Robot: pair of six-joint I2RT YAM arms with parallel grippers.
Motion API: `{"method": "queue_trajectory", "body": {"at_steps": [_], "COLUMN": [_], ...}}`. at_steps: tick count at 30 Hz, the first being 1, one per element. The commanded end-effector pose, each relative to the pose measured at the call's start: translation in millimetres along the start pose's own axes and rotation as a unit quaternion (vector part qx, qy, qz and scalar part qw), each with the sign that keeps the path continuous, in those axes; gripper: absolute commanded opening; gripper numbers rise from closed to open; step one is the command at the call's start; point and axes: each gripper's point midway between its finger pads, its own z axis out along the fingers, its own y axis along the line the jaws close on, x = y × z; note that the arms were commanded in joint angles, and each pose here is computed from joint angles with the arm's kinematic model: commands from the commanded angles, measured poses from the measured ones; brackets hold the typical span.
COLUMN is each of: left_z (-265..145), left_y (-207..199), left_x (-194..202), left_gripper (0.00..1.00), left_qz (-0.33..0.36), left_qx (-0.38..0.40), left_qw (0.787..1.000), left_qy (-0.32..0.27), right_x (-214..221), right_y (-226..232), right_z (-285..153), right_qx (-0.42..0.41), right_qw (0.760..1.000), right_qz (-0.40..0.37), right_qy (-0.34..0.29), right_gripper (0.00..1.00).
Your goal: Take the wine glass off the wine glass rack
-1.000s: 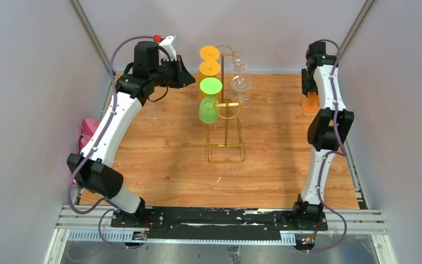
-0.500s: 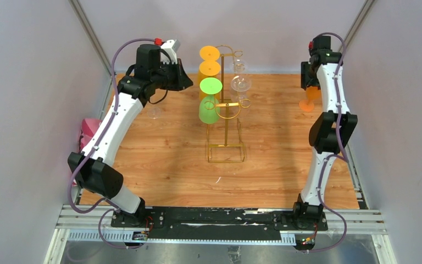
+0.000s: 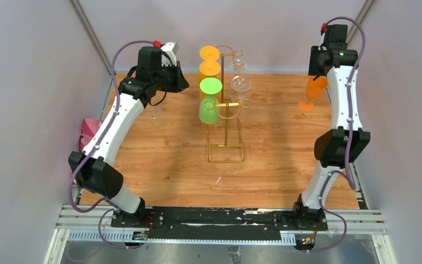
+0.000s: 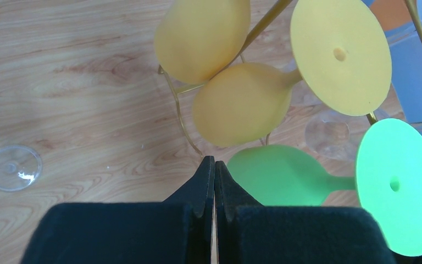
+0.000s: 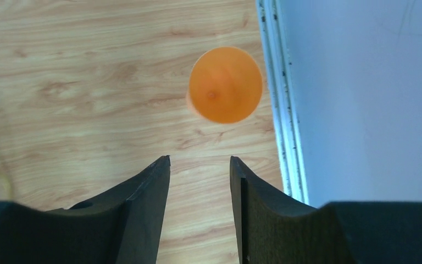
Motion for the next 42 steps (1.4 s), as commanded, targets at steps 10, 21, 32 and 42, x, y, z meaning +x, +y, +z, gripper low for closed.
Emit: {"method": "queue_trajectory", "body": {"at_steps": [10, 21, 32, 42], "left_z": [-38.9, -48.9, -55.0, -55.9], "left_y": [5.4, -7.0, -12.0, -10.7], "left_x": [-22.0, -16.5, -16.7, -13.6], "left_gripper": [0.0, 0.0, 0.0, 0.0], "left_qz": [0.021, 0.015, 0.023, 0.025], "left_qx": [-0.052, -0.037, -0.031, -0.033], "left_qw": [0.997, 0.997, 0.997, 0.997], "left_qy": [-0.058, -0.06, -0.064, -0.062], "right_x": [-62.7, -44.7, -9.1, 20.4], "right_y": [126.0, 164.6, 207.2, 237.2], "right_z": [-203.1, -240.1, -217.7, -210.6], "right_qx": [-0.456, -0.638, -0.666, -0.66], "right_qw": [0.845, 0.727, 0.714, 0.725], "right_qz": [0.081, 0.17, 0.211, 0.194], "right_qy": [-0.266, -0.187, -0.053, -0.009], "right_gripper": [0.45, 0.21, 0.18, 0.31]}}
